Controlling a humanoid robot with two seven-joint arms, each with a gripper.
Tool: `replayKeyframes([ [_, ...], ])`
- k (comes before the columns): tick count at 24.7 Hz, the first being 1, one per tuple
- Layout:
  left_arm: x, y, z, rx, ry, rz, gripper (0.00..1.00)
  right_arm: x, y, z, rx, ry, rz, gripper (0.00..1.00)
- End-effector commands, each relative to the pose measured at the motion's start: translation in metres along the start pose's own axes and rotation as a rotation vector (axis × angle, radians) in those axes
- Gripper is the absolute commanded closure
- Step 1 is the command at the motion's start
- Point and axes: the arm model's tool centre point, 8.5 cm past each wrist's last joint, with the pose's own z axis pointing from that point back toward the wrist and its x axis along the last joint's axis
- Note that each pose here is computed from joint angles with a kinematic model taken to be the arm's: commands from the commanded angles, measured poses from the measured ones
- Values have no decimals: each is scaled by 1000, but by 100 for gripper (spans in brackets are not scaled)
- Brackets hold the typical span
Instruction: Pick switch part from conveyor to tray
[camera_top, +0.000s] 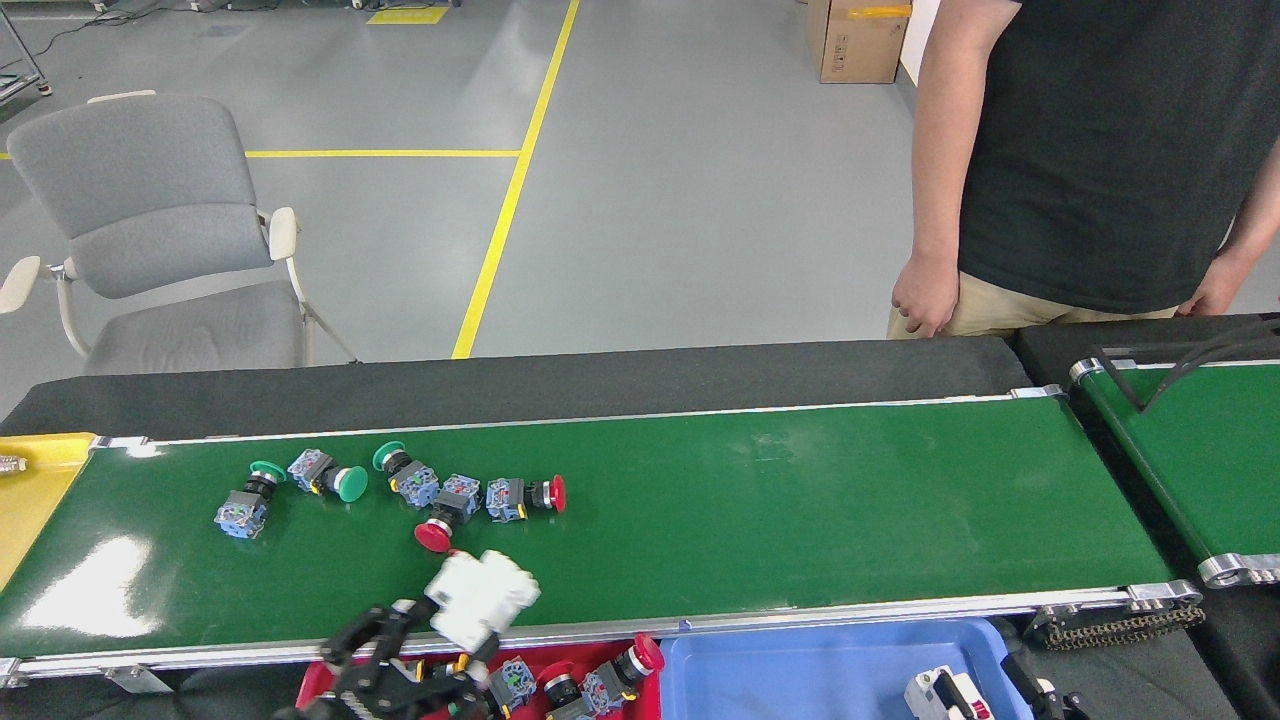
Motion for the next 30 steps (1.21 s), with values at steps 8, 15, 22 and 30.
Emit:
replayKeyframes([
  [8, 87, 2, -65, -19, -47, -45, 3, 28, 5, -13, 15, 102, 49, 0],
  [15, 110, -4, -65, -23, -36, -1, 0, 15, 1, -12, 20, 77, 105, 0],
  [22, -24, -7, 5, -35, 457, -18, 0, 20, 2, -12, 27, 31, 107, 0],
  [30, -145, -19, 191, -134, 784, -25, 0, 40, 0, -18, 22, -108, 104, 0],
])
